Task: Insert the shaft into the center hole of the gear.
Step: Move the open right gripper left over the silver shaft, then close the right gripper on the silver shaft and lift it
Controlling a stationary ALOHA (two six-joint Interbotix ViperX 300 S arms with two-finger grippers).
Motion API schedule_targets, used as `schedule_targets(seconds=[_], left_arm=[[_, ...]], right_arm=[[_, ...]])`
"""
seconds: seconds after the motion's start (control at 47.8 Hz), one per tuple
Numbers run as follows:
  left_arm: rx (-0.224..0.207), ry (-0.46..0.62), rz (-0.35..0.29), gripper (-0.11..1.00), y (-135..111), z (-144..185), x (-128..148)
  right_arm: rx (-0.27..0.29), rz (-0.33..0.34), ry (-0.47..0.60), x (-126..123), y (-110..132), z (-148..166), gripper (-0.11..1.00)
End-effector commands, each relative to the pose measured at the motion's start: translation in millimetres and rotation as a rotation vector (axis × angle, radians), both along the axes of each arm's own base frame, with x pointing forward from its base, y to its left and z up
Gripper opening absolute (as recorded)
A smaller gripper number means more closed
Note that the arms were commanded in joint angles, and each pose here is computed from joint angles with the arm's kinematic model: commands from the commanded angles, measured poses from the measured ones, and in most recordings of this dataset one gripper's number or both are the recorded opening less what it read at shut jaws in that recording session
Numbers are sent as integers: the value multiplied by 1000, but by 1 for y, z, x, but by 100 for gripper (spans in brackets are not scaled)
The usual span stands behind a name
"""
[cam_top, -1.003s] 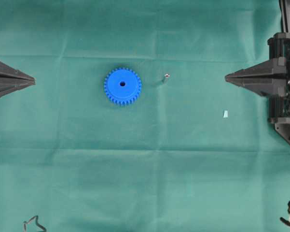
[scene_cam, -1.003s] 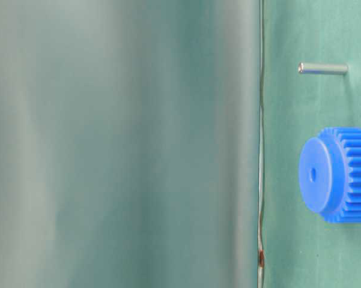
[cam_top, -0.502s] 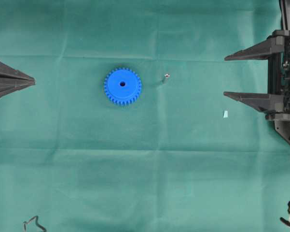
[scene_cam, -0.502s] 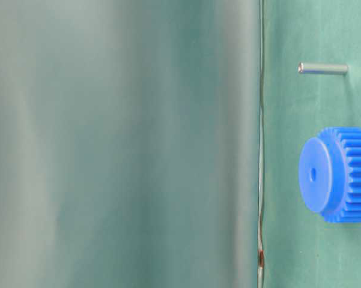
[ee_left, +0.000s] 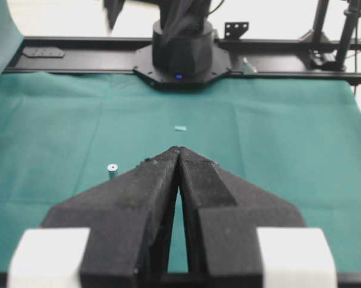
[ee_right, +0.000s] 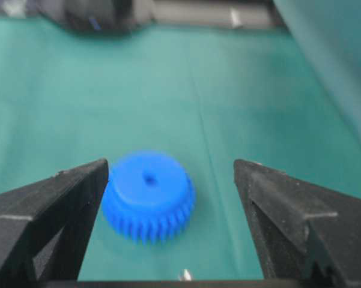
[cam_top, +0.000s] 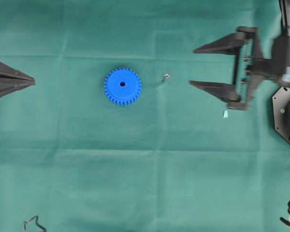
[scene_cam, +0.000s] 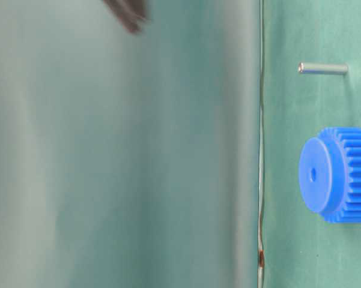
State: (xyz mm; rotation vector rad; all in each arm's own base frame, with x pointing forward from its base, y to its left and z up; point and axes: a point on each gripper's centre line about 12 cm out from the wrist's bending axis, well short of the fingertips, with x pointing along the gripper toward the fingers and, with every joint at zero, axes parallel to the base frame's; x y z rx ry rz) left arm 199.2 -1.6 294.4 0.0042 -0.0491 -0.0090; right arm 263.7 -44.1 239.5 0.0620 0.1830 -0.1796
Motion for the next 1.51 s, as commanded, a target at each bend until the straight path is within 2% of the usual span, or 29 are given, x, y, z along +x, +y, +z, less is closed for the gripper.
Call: schedule_targets(seconds=[0.0,0.293,0.753,1.296,1.484], left_arm=[[3,-25,-2,0,0,10,2],[4,-18,-2,0,0,8,3],[3,-18,-2,0,0,8,3],[3,-17,-4,0,-1,8,3],[1,-18,-4,0,-1,8,3]], right_arm=[[8,-24,5,13,-8,-3,91],[63,-77,109,34,-19,-54,91],[116,-141,195,43,-26,-102,90],[134,-152,267,54,-29,-127,84],[133,-152,273,53,-29,-128,77]])
